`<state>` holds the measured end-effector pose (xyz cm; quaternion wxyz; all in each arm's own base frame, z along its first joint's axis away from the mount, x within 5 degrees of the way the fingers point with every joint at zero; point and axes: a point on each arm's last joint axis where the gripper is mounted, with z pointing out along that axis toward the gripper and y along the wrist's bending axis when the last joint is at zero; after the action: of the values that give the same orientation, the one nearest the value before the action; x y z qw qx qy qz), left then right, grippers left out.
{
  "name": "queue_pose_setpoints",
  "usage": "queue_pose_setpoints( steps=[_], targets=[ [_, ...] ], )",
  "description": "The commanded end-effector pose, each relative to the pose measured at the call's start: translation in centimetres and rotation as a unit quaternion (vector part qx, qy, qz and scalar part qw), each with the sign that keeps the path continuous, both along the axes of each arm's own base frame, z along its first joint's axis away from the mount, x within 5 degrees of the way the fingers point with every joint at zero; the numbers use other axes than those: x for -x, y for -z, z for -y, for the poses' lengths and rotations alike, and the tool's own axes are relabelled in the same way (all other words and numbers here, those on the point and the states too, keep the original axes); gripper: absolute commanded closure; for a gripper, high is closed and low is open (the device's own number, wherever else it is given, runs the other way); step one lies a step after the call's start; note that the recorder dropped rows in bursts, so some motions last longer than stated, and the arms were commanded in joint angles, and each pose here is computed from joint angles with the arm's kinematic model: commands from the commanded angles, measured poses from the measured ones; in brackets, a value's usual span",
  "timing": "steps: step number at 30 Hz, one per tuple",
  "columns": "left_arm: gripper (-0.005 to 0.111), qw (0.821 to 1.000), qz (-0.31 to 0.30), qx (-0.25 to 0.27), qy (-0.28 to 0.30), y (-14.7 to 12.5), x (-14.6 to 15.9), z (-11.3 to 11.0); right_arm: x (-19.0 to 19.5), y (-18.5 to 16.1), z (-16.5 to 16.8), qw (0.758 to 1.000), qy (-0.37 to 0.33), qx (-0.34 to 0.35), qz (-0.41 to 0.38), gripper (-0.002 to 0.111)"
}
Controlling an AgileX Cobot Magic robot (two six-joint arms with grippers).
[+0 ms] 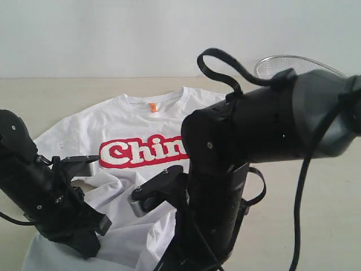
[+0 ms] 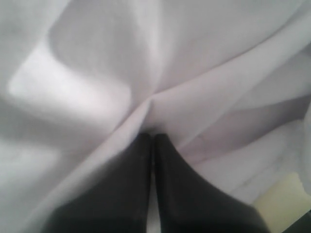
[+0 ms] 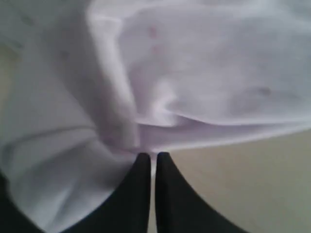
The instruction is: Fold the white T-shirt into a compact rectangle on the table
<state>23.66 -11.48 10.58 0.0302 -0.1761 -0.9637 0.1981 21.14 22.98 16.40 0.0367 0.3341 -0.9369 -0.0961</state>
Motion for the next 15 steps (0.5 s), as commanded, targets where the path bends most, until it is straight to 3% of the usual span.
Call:
queue_pose_setpoints(
  steps=[1, 4, 8, 10, 13, 15],
  targets=[
    [0.102, 1.000, 0.006, -0.008, -0.004, 0.9, 0.0, -0.1, 0.3, -0.8, -2.5, 0.992, -0.009, -0.127, 0.001, 0.108],
    [0.102, 1.000, 0.005, -0.008, -0.005, 0.9, 0.0, -0.1, 0.8, -1.0, -4.1, 0.987, -0.015, -0.161, 0.001, 0.108],
    [0.102, 1.000, 0.005, -0.008, -0.005, 0.9, 0.0, -0.1, 1.8, 0.8, -5.1, 0.988, -0.042, -0.148, -0.036, 0.108],
    [0.102, 1.000, 0.005, -0.008, -0.005, 0.9, 0.0, -0.1, 1.5, -0.8, -4.6, 0.989, -0.031, -0.144, 0.000, 0.108],
    [0.102, 1.000, 0.005, -0.008, -0.005, 0.9, 0.0, -0.1, 0.9, -3.2, -1.8, 0.996, -0.012, -0.038, 0.083, 0.108],
    [0.102, 1.000, 0.006, -0.008, -0.003, 0.9, 0.0, -0.1, 1.1, -3.0, -1.1, 0.997, -0.013, -0.002, 0.074, 0.107]
  ],
)
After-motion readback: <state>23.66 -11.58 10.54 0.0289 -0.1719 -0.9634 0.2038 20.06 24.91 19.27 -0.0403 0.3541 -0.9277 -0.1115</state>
